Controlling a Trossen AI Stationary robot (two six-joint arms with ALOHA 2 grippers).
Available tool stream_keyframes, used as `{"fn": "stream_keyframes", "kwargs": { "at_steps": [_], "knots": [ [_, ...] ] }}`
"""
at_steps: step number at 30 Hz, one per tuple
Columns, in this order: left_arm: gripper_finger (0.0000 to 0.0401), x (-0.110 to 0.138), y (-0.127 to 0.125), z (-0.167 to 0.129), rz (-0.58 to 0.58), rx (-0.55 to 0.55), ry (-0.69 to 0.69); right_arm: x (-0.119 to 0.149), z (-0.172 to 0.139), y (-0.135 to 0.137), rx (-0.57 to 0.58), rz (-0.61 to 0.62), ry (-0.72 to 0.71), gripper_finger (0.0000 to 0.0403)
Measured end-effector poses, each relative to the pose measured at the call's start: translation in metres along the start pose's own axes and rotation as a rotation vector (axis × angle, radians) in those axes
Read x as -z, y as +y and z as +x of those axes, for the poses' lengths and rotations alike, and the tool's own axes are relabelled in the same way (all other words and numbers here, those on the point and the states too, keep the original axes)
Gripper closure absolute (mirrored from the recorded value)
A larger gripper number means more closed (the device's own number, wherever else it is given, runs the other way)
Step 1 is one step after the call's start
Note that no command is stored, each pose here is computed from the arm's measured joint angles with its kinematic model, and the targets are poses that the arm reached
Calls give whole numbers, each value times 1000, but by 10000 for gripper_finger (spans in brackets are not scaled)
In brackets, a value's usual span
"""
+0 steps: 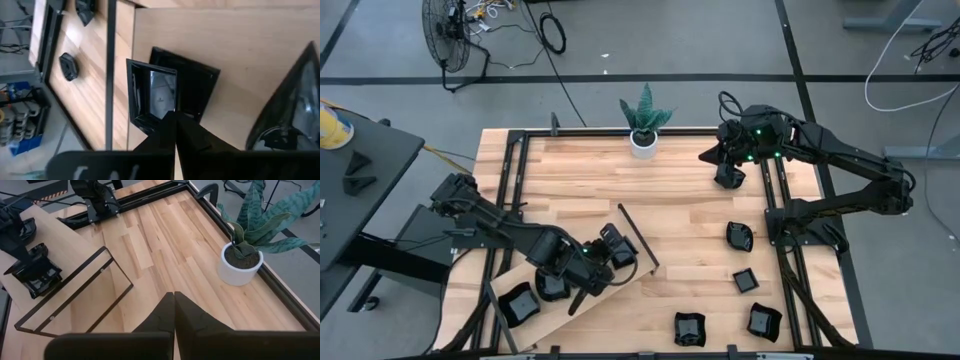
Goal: Pick & Place Mini shaped plates
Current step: Stack the black square plate on top of the black square plate on the shelf
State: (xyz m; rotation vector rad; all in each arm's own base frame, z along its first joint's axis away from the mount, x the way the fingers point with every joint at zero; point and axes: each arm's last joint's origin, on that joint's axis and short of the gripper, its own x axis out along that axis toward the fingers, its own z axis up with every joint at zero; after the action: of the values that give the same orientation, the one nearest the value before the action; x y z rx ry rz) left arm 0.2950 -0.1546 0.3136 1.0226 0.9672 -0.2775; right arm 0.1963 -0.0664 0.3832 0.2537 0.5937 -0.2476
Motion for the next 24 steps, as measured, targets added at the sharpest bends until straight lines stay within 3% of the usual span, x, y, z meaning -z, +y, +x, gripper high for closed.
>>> {"fn": "stream_keyframes", "kwargs": {
  "at_steps": [7, 13, 17, 24],
  "knots": [
    [355, 0, -1, 1, 27, 63, -34, -2, 0, 0, -2, -3, -21, 399],
    [334, 1, 1, -1, 83, 17, -12, -4, 0, 0, -4, -4, -38, 399],
    [320, 7, 8, -9, 57, 17, -44, -3, 0, 0, -4, -4, -36, 399],
    [295, 15, 17, -13, 22, 148, -139, -3, 0, 0, -4, -4, -36, 399]
  ]
}}
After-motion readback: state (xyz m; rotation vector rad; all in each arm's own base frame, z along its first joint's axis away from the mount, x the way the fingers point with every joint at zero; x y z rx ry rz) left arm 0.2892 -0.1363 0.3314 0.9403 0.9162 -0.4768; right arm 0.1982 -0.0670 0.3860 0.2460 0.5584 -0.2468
